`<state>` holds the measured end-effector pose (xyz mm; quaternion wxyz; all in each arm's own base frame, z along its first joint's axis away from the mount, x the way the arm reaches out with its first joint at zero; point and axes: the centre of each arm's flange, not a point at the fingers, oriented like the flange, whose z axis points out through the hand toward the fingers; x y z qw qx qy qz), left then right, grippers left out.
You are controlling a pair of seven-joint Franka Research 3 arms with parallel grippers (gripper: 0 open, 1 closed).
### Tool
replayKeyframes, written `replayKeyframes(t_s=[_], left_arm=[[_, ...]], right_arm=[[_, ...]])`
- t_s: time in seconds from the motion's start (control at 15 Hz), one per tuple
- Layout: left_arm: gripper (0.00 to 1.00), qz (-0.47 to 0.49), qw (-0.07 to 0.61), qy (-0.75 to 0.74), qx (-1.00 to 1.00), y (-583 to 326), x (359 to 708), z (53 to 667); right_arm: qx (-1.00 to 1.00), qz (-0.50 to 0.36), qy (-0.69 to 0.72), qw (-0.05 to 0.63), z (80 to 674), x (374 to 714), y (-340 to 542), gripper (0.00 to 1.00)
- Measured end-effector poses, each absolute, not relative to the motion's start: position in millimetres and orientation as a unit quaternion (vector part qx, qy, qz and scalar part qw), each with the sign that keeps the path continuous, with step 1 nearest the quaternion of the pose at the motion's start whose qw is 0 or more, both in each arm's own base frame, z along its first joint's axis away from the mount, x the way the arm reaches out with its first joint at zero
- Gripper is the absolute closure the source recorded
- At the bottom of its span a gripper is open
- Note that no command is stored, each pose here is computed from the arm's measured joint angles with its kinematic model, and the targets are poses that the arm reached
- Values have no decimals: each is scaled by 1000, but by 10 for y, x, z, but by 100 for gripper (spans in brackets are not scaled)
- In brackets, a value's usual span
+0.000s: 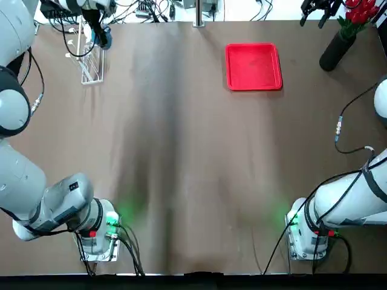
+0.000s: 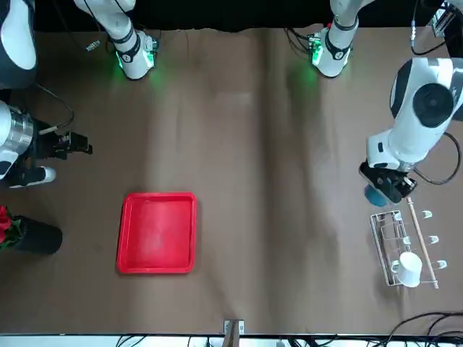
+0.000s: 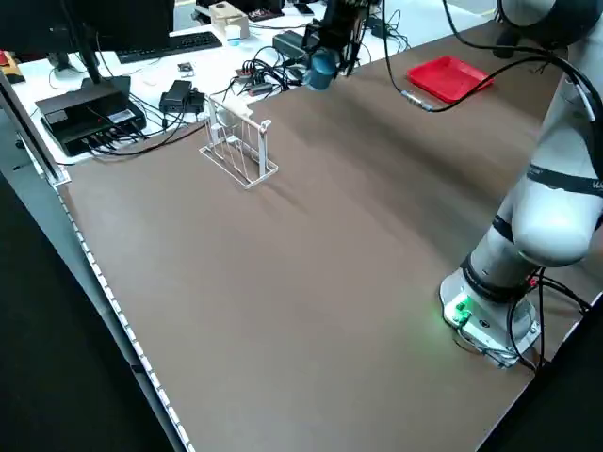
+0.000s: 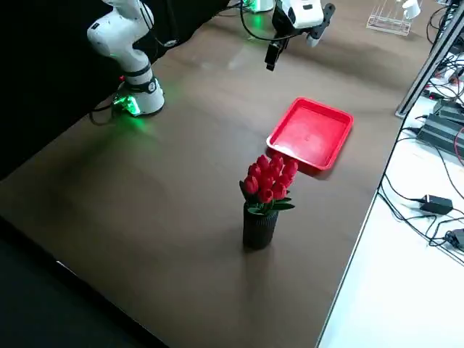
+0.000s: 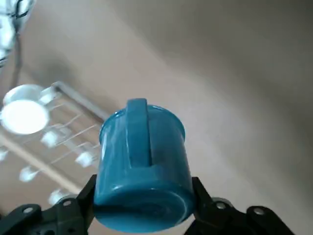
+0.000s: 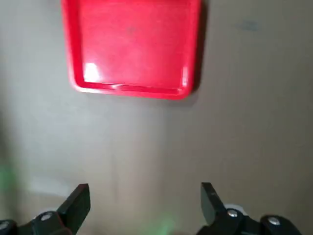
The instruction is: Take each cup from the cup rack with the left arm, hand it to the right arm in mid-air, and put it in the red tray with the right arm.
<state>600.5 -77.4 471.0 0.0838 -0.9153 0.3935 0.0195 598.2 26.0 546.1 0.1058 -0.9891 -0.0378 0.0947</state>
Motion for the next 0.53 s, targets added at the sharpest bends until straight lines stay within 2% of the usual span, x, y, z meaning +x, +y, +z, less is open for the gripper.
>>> replayKeyframes(t_s=[0.27, 0.53], left_arm=[[24, 14, -38, 357, -933, -1060, 5931, 4905], [24, 1, -177, 325, -929, -1366, 5862, 5016]], right_arm=[[-976, 89, -32, 197, 5490, 6012, 427, 0], [-943, 96, -23, 319, 5429, 6107, 676, 0]])
